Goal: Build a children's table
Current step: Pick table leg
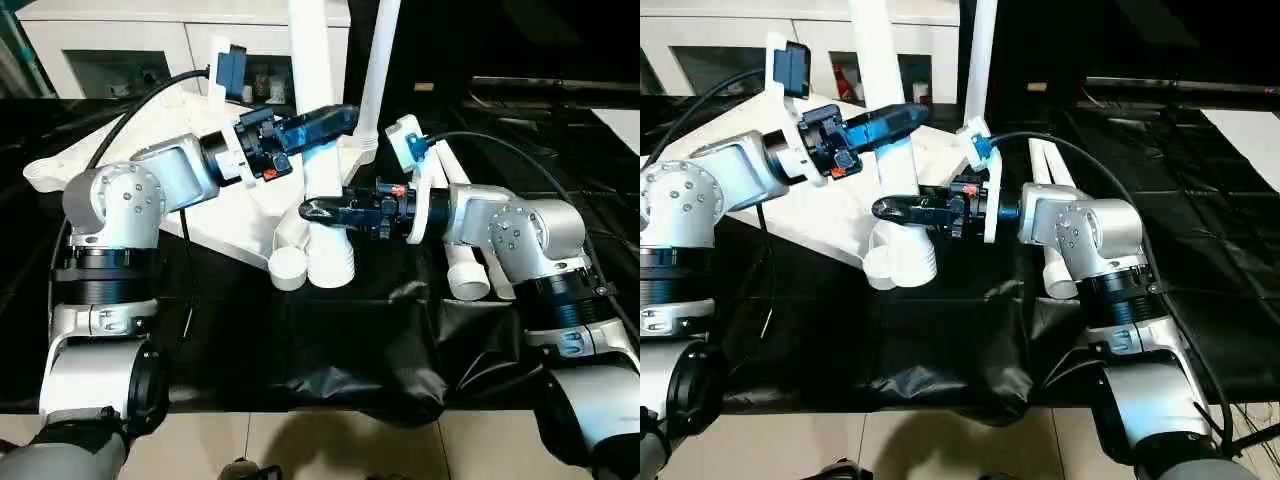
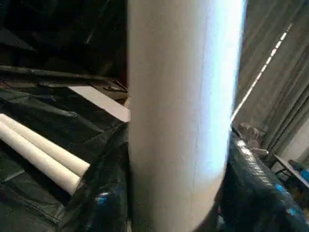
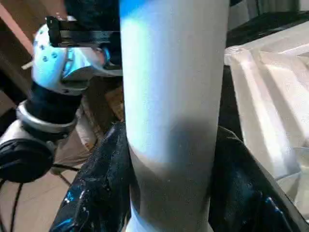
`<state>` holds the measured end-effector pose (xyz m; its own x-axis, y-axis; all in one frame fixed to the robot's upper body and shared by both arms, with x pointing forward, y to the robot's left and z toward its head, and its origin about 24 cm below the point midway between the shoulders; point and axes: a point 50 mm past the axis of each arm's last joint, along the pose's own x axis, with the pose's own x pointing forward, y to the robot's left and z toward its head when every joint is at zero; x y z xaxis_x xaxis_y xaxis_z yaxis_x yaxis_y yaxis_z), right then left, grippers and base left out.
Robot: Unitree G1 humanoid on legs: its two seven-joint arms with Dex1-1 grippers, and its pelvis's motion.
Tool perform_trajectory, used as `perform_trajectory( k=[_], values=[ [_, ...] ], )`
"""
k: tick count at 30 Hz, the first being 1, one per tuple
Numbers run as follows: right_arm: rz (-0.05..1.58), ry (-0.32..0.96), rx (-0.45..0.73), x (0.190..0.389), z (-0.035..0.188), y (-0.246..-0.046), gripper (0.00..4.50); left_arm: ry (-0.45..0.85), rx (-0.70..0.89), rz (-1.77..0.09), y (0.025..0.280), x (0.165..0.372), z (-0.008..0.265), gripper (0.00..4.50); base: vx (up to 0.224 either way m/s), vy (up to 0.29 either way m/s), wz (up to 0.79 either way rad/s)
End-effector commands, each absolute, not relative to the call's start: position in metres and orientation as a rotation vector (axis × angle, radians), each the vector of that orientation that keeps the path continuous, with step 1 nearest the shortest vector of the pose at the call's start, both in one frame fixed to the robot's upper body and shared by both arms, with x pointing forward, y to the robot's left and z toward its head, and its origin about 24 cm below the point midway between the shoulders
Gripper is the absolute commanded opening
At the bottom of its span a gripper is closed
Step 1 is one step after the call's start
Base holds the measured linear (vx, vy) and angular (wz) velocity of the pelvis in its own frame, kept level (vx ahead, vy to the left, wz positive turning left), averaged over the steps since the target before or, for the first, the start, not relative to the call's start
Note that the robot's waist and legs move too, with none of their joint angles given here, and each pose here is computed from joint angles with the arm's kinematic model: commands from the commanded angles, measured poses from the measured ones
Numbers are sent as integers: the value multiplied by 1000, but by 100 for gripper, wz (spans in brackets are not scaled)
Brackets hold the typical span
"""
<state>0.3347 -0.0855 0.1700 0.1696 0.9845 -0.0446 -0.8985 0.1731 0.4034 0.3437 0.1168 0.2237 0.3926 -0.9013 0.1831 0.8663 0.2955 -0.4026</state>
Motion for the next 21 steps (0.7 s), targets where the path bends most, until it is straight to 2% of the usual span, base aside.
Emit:
perform_trajectory(
  k=[1,2,3,6,9,10,13,14,21],
  values=[
    [1279,318,275,342,169,-86,186,32,-387,-1091,113,347,230,275,0,0,0],
    [1263,308,263,343,169,-86,186,33,-362,-1041,112,350,227,275,0,0,0],
    [1259,305,259,344,169,-85,186,35,-357,-1029,112,350,227,298,0,0,0],
    [1225,287,240,346,169,-83,186,26,-299,-927,110,353,224,295,0,0,0],
    [1198,277,221,348,170,-81,186,34,-311,-875,109,355,224,295,0,0,0],
    [1194,275,216,348,170,-79,186,38,-324,-860,109,356,224,270,0,0,0],
    [1191,271,202,348,168,-77,186,27,-363,-843,110,359,227,253,0,0,0],
    [1192,270,196,348,168,-76,186,30,-376,-865,109,358,228,231,0,0,0],
    [1187,262,174,348,168,-72,186,32,-386,-891,109,355,227,187,0,0,0]
  ],
)
